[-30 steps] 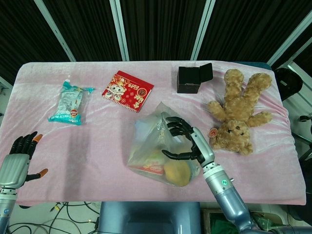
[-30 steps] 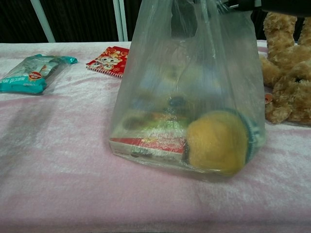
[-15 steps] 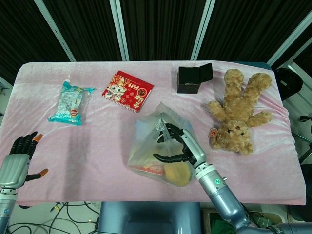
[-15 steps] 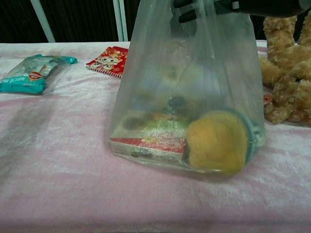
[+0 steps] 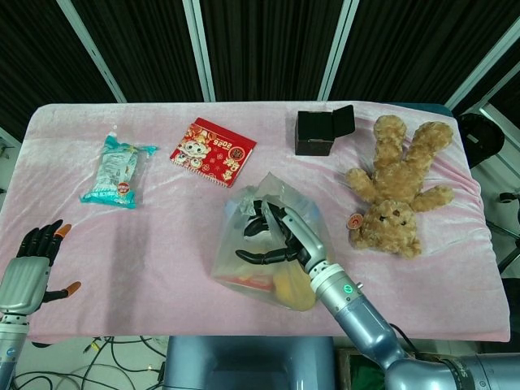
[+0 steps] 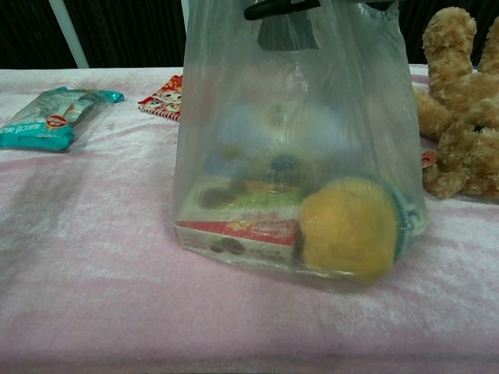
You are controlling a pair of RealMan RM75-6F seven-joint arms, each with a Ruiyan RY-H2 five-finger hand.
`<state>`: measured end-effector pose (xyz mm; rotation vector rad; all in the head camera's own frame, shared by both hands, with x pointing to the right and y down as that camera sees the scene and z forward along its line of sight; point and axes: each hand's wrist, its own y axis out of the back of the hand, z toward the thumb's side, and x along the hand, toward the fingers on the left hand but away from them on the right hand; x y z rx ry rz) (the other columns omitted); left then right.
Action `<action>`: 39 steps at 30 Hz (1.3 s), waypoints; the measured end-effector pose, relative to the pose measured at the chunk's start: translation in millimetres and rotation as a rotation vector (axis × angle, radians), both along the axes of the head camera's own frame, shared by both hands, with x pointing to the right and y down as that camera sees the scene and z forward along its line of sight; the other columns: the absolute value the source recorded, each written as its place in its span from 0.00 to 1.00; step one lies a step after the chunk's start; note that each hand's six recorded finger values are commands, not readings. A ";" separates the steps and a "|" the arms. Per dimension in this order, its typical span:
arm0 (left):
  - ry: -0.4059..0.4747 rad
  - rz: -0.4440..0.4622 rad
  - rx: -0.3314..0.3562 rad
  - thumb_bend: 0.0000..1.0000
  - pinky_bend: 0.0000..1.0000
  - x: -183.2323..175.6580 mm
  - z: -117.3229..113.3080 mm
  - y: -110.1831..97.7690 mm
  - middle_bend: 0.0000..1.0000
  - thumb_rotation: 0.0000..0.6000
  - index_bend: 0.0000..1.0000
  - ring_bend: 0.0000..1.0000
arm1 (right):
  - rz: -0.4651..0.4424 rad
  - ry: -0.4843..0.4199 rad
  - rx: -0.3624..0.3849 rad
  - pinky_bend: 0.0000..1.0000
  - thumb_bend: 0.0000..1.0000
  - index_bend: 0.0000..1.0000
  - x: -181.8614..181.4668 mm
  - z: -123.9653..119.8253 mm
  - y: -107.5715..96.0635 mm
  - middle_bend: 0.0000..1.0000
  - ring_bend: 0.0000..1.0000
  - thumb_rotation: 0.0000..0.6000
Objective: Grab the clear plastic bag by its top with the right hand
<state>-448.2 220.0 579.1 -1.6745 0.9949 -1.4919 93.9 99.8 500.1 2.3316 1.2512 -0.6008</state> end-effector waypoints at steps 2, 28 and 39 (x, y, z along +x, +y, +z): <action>0.002 -0.001 -0.003 0.00 0.00 0.2 0.5 0.2 0.00 1.00 0.00 0.00 | -0.003 0.015 0.001 0.34 0.12 0.33 -0.7 -4.7 -6.4 0.37 0.39 1.00; 0.007 -0.004 -0.007 0.00 0.01 1.2 0.7 0.4 0.00 1.00 0.00 0.00 | 0.144 -0.331 -0.232 0.93 0.51 0.75 -15.9 -27.2 -11.7 0.79 0.80 1.00; 0.007 -0.005 -0.007 0.00 0.01 1.4 0.8 0.8 0.00 1.00 0.00 0.00 | 0.227 -0.330 -0.263 1.00 0.64 0.87 -1.6 -33.4 -25.2 0.91 0.90 1.00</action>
